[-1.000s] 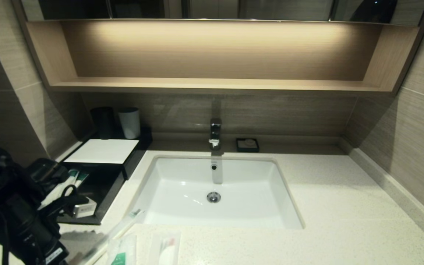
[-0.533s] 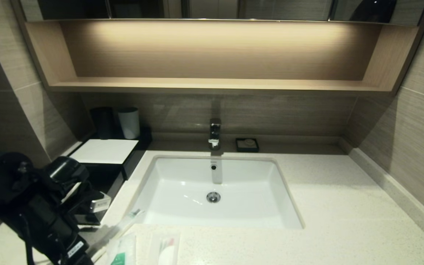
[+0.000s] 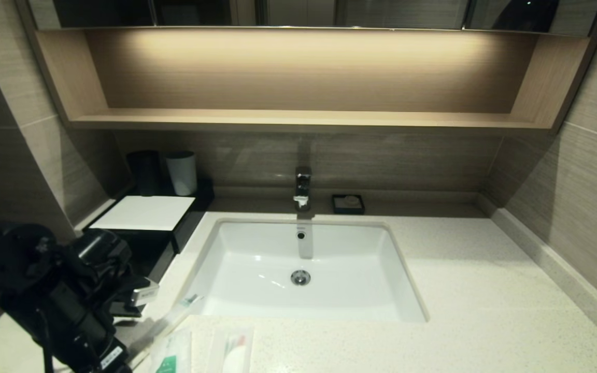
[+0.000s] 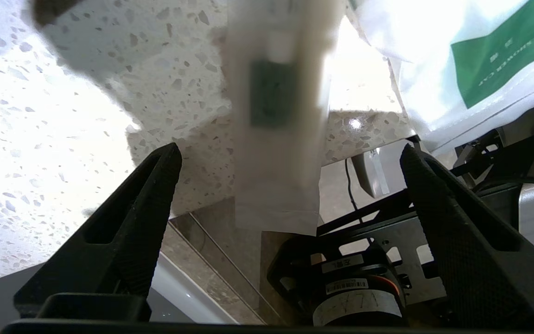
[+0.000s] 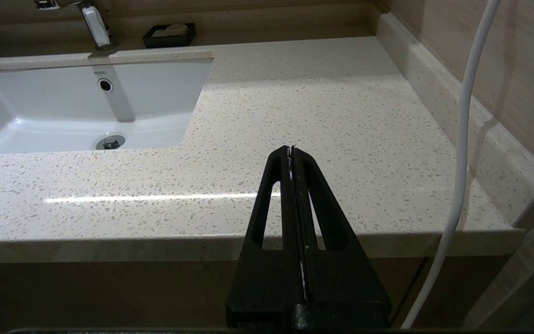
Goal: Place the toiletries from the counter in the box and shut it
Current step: Pick up the bathroom toiletry
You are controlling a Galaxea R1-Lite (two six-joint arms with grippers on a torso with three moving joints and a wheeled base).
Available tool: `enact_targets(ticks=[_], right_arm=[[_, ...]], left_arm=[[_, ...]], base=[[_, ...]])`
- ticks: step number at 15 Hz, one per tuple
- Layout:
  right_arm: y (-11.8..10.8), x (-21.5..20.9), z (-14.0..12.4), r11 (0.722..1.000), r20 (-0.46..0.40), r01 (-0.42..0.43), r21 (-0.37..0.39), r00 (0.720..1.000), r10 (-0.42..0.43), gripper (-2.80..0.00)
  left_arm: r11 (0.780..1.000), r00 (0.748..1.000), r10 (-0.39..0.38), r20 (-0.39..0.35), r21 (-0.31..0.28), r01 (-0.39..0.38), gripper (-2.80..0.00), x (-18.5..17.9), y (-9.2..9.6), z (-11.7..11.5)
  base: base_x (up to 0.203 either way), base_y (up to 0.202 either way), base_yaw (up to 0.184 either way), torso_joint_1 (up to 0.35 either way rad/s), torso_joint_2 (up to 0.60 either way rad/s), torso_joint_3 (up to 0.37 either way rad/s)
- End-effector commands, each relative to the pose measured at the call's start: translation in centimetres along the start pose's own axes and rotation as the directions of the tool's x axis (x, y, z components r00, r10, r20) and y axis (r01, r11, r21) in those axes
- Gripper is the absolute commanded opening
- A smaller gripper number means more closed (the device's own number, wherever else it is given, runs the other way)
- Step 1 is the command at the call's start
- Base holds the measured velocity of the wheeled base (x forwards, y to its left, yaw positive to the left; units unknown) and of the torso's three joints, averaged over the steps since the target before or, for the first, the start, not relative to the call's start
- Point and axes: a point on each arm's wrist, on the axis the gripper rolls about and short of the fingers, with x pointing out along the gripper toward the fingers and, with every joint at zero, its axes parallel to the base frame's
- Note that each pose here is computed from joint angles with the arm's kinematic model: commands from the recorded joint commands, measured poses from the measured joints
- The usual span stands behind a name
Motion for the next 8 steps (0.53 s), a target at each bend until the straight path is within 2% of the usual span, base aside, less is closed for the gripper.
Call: enact_targets(ticks=[1, 5, 6, 7, 8], right_arm=[[0.00, 0.01, 0.01, 1.000, -0.001, 0.000, 0.000, 1.000, 0.000, -2.80], [0.00, 0.01, 0.01, 1.000, -0.001, 0.000, 0.000, 1.000, 0.000, -2.80], [0.00, 0.01, 0.03, 1.000, 0.000, 0.000, 0.000, 1.000, 0.000, -2.80], [0.00, 0.01, 0.01, 1.000, -0.001, 0.000, 0.000, 1.000, 0.000, -2.80], [0.00, 0.01, 0.01, 1.000, -0.001, 0.000, 0.000, 1.000, 0.000, -2.80]], left_arm=[[1.000, 1.000, -0.008, -0.016, -0.002, 0.008, 0.00, 0.20, -0.05, -0.28], [1.000, 1.000, -0.017, -0.021, -0.015, 0.017, 0.00, 0.49, -0.03, -0.31], [1.000, 1.000, -0.015, -0.018, -0.019, 0.015, -1.69, 0.50, -0.01, -0.29], [1.000, 1.000, -0.016, -0.019, -0.021, 0.016, -2.80, 0.62, 0.00, -0.36], [1.000, 1.000, -0.017, -0.017, -0.023, 0.016, -2.80, 0.81, 0.04, -0.37]], base=[[0.000, 0.000, 0.000, 0.000, 0.00, 0.000], [0.000, 0.000, 0.000, 0.000, 0.00, 0.000], [0.000, 0.000, 0.000, 0.000, 0.00, 0.000], [0.000, 0.000, 0.000, 0.000, 0.00, 0.000], [0.000, 0.000, 0.000, 0.000, 0.00, 0.000]])
